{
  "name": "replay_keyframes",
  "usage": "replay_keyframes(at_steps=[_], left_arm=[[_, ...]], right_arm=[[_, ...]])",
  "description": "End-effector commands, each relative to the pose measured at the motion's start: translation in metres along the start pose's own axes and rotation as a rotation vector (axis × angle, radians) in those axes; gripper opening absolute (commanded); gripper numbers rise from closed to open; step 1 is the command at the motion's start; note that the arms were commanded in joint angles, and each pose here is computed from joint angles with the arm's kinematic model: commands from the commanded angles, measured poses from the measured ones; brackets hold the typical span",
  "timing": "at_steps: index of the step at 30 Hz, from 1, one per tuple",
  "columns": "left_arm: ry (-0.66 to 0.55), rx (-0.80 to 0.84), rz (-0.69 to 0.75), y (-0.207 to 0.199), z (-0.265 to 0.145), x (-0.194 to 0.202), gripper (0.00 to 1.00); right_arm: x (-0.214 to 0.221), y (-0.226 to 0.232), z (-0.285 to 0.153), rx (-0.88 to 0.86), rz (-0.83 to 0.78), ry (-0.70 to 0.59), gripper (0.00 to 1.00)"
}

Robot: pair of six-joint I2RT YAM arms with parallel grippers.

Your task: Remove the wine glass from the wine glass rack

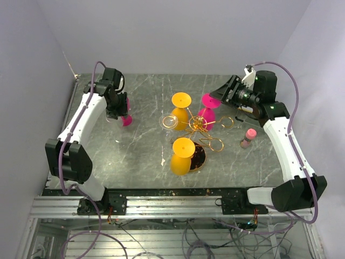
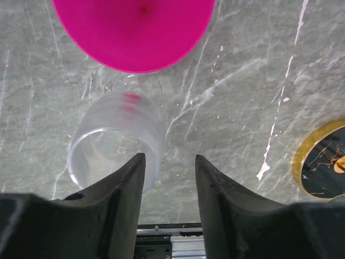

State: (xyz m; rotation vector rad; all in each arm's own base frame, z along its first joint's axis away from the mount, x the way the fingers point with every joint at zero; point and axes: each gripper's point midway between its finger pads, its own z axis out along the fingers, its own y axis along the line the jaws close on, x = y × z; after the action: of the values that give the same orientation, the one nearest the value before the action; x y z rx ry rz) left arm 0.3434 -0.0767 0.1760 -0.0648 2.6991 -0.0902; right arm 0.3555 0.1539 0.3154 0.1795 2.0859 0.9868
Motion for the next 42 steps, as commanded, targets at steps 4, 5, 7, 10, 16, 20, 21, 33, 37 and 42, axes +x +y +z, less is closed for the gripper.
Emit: replay_keyframes(at_steps=[4,5,7,10,16,20,21,33,37,42], left_arm=[[-0.195,0.038,-0.018,-0.002,-0.058,-0.032,0.74],[-0.21,0.049,-0.02,-0.004,-0.065,-0.034,0.76],[-0.243,0.066,-0.026,-0.006,-0.08,-0.036,0.81],[-0.282,0.087,-0.028,-0.007,-0.098,-0.039,0.84],[-0.41,0.173,-0.037,-0.017,-0.147,-0.045,0.91],[-0.472,0.266,-0.031,-0.029,-0.17,-0.044,0.92],[-0.479,0.286,-0.028,-0.032,-0.174,-0.043,0.92],[-0.534,0.371,-0.034,-0.042,-0.195,-0.039,0.92],[-0.533,0.364,-0.029,-0.041,-0.195,-0.037,0.93],[-0.55,0.342,-0.023,-0.036,-0.201,-0.037,0.94]], right_arm=[[0.008,-0.005,-0.008,0.016,-0.022,0.009,0.48],[0.009,-0.005,-0.009,0.017,-0.024,0.011,0.47],[0.01,-0.006,-0.011,0.024,-0.027,0.012,0.45],[0.014,-0.008,-0.012,0.029,-0.024,0.015,0.37],[0.012,-0.015,-0.02,0.092,-0.038,0.0,0.26],[0.011,-0.009,-0.025,0.077,-0.041,-0.011,0.1],[0.01,-0.009,-0.026,0.086,-0.037,-0.011,0.09],[0.009,0.019,-0.034,-0.025,0.224,-0.073,0.0],[0.011,0.036,-0.035,-0.122,0.368,-0.059,0.0],[0.018,0.047,-0.039,-0.182,0.462,-0.024,0.0]])
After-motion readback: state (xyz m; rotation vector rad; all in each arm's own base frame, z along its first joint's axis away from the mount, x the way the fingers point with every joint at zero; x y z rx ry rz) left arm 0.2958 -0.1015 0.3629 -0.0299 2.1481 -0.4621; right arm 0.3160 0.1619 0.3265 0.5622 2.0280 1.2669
